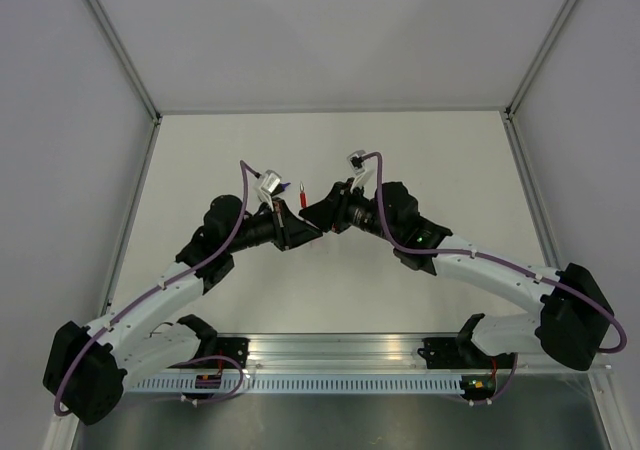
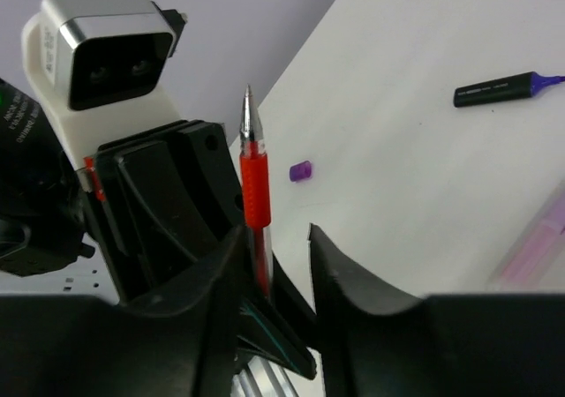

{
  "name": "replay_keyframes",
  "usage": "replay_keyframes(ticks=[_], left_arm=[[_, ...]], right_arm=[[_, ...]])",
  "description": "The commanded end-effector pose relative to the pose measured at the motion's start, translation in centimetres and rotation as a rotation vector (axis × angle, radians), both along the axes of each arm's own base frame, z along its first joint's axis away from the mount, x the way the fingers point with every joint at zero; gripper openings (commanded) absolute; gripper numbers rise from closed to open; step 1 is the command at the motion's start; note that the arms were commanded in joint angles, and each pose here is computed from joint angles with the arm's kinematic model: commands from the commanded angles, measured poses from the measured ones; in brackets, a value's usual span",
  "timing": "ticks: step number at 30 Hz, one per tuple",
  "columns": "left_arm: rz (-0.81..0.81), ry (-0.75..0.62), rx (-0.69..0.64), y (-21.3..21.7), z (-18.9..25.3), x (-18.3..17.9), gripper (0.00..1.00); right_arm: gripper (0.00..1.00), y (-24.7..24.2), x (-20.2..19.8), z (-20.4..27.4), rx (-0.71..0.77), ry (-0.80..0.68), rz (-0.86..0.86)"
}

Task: Insert the pens into the pen caps

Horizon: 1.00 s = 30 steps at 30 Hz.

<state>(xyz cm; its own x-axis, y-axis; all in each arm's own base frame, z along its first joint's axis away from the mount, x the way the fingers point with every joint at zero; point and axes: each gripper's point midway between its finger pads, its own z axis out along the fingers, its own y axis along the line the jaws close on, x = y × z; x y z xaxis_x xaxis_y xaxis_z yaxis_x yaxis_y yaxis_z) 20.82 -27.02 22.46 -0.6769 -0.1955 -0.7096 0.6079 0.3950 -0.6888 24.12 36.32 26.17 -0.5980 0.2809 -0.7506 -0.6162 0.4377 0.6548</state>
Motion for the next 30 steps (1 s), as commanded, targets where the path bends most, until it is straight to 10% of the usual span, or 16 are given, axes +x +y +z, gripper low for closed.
replay_keyframes(ticks=[1, 13, 19, 21, 30], left_arm=[[-0.044, -0.077, 0.021, -0.2, 1.6, -0.3, 0.02], [0.043, -0.017, 0.157, 1.2, -5.0, 0.6, 0.02], [0.123, -0.026, 0.202, 2.3, -5.6, 1.6, 0.02], [0.143, -0.035, 0.214, 2.7, -5.6, 1.7, 0.02], [0.189, -0.078, 0.183, 3.6, -4.0, 1.3, 0.02]], right_arm=[[0.44, -0.4, 1.1, 1.3, -0.062, -0.061, -0.050], [0.52, -14.5, 7.1, 1.8, -0.656, -0.329, -0.389], [0.53, -22.3, 10.1, -2.3, -1.218, -0.495, -0.130], [0.53, -24.5, 9.3, -5.2, -1.354, -0.388, -0.026], [0.55, -36.8, 11.6, -7.0, -1.057, 0.676, -0.936]])
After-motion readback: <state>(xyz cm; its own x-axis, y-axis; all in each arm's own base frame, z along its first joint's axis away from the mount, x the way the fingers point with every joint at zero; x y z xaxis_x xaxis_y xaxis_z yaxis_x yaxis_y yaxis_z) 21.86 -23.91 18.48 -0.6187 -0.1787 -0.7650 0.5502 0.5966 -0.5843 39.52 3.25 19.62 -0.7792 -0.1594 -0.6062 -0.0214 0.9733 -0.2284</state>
